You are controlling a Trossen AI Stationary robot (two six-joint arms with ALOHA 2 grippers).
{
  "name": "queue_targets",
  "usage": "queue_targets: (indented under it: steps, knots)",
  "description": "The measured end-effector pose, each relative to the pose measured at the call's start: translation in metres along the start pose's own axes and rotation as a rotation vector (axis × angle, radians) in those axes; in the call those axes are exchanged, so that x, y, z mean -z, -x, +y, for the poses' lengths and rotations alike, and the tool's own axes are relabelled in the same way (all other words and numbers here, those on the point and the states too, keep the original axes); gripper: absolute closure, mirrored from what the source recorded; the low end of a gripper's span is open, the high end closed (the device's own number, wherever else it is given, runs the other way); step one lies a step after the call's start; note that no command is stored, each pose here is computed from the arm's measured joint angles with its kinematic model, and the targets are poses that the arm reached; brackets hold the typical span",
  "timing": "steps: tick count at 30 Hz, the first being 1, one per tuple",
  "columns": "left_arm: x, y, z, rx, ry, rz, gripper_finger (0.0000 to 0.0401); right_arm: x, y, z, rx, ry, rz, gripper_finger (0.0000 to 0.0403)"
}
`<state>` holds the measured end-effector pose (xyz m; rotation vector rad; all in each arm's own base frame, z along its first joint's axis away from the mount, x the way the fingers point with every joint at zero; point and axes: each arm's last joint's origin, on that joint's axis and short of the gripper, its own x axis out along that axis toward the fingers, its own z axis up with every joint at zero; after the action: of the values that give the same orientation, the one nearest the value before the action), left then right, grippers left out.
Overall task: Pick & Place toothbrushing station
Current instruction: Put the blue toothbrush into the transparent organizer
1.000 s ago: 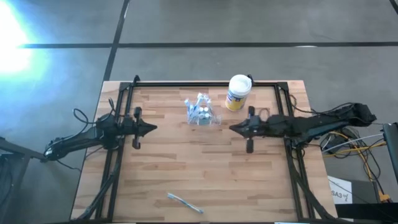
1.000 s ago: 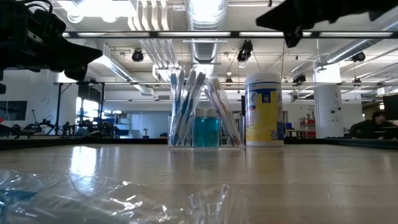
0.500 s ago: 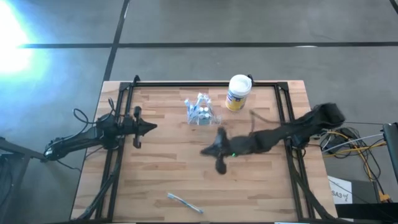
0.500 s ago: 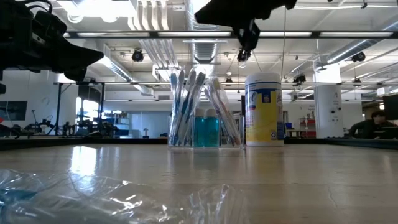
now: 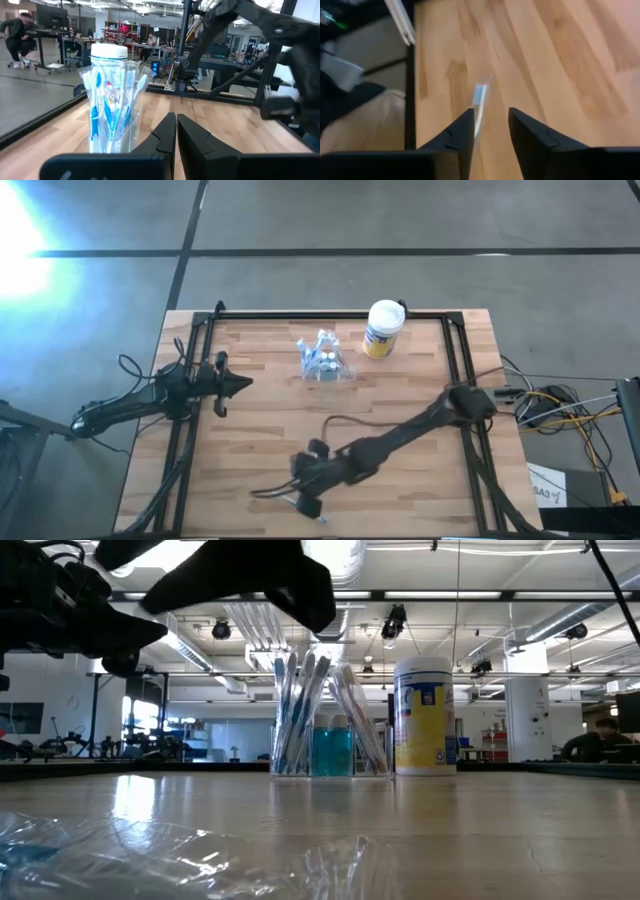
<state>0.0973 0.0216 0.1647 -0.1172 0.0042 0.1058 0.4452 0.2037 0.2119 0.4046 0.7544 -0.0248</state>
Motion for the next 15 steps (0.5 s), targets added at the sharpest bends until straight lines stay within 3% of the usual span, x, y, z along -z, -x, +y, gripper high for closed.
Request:
queue_targets:
  steps: [6, 15]
  knots:
    - [0.000, 0.000, 0.000, 0.000, 0.049, 0.001, 0.0387, -0.004, -0.020, 0.028, 0.116, -0.026, 0.190, 0.0231]
    - [0.001, 0.000, 0.000, 0.004, 0.106, 0.008, 0.0387, 0.014, -0.044, 0.035, 0.105, -0.151, 0.218, 0.0200]
